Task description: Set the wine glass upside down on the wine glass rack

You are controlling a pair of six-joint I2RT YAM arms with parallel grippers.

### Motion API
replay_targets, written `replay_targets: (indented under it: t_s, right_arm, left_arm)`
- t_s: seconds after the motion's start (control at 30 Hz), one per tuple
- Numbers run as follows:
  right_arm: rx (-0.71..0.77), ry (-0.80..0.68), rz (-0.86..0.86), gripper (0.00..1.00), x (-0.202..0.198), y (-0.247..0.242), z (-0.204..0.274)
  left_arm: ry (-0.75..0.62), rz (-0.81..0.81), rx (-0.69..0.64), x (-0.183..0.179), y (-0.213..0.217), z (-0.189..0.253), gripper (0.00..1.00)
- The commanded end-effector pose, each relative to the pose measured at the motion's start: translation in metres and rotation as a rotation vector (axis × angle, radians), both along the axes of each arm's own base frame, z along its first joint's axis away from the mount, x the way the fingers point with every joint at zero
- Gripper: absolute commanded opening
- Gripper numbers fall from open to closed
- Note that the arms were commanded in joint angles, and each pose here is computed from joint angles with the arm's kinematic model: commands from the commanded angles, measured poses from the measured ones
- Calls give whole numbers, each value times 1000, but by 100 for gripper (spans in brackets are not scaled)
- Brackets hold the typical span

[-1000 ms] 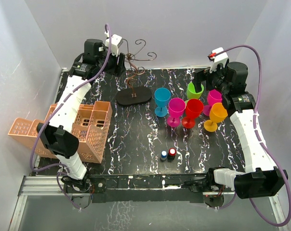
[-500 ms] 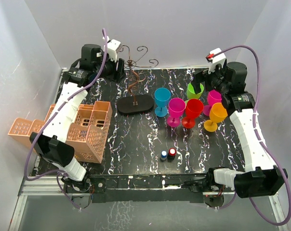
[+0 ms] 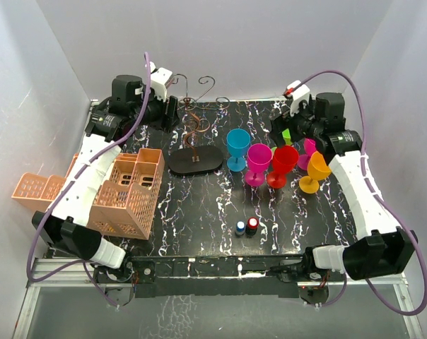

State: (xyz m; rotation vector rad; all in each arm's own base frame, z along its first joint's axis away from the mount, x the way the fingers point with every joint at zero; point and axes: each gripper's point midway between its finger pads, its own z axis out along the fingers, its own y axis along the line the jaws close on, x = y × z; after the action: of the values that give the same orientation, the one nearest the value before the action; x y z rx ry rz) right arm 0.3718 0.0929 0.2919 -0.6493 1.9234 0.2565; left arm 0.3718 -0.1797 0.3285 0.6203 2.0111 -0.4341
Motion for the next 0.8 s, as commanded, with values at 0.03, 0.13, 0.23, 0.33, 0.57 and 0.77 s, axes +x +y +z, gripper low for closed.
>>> replay_targets:
  t_s: [0.03,0.13,0.23,0.33,0.57,0.77]
  right_arm:
    - [-4,-48,47,97,12,21,14]
    - [28,-39,43,94,24,32,7]
    - [60,-7,58,93,34,46,-1]
    - [71,15,66,91,44,58,-8]
    - [84,47,56,88,63,68,-22]
    - [115,100,74,85,69,78,-32]
  left_arm:
    - [-64,-34,-67,-20,-4,31,20]
    - [-55,-69,-78,-27,-8,26,24]
    - [-27,-108,-102,-34,-14,23,25]
    - [-16,-128,-122,-37,-18,24,25]
    - [31,-178,-178,-38,-32,23,24]
    - [53,-193,-201,-40,-37,23,23]
